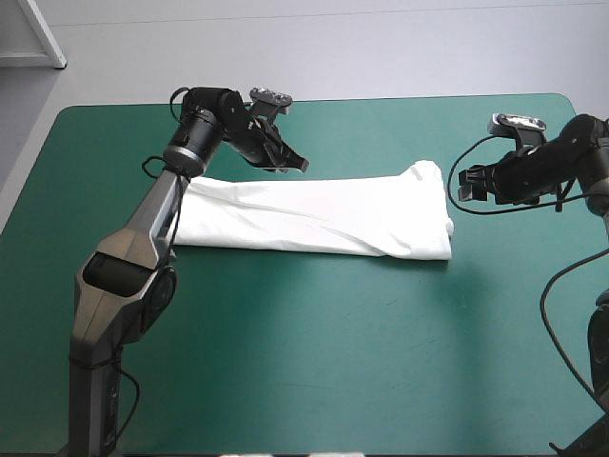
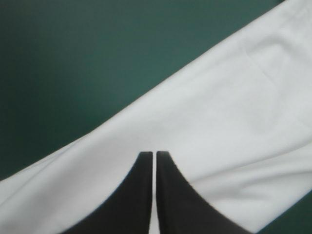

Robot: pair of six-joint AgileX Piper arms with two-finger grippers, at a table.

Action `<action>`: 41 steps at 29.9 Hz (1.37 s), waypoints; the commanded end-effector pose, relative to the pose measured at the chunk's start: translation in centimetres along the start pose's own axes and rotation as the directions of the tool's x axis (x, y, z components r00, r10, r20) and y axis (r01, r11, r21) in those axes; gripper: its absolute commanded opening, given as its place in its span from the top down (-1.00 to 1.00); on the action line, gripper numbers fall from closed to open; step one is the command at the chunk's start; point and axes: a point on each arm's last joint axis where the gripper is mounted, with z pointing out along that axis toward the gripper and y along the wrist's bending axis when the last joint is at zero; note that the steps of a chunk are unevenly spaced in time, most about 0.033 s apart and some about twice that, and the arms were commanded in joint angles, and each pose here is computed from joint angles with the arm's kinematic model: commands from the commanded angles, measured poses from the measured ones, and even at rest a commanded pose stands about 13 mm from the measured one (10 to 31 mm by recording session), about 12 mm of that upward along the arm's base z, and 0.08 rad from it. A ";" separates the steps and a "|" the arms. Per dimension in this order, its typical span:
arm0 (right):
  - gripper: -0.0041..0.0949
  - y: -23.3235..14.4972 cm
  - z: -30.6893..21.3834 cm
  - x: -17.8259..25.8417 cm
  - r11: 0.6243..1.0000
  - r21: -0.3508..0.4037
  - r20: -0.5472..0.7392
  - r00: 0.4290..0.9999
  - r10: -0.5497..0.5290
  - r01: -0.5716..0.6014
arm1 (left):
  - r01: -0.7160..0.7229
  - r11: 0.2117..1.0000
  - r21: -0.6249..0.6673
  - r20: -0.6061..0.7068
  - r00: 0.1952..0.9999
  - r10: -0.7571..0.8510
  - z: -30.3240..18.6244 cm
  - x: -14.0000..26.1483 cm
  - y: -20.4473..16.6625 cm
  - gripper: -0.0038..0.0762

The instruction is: Fold the cloth

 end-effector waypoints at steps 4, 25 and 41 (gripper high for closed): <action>-0.39 0.3 -1.4 -0.3 1.000 -0.018 0.117 0.993 0.008 -0.006 | 0.006 0.997 0.076 -0.022 1.000 -0.004 0.9 -0.1 -1.7 0.86; -0.39 -1.8 8.1 -0.9 0.965 -0.199 -0.014 0.985 0.174 -0.173 | 0.010 1.000 0.019 -0.147 0.989 -0.007 7.3 1.2 -1.7 0.86; 0.15 3.2 12.6 -0.4 0.967 -0.230 -0.062 0.993 0.101 -0.112 | 0.010 1.000 0.017 -0.140 0.990 -0.008 7.3 1.2 -1.7 0.86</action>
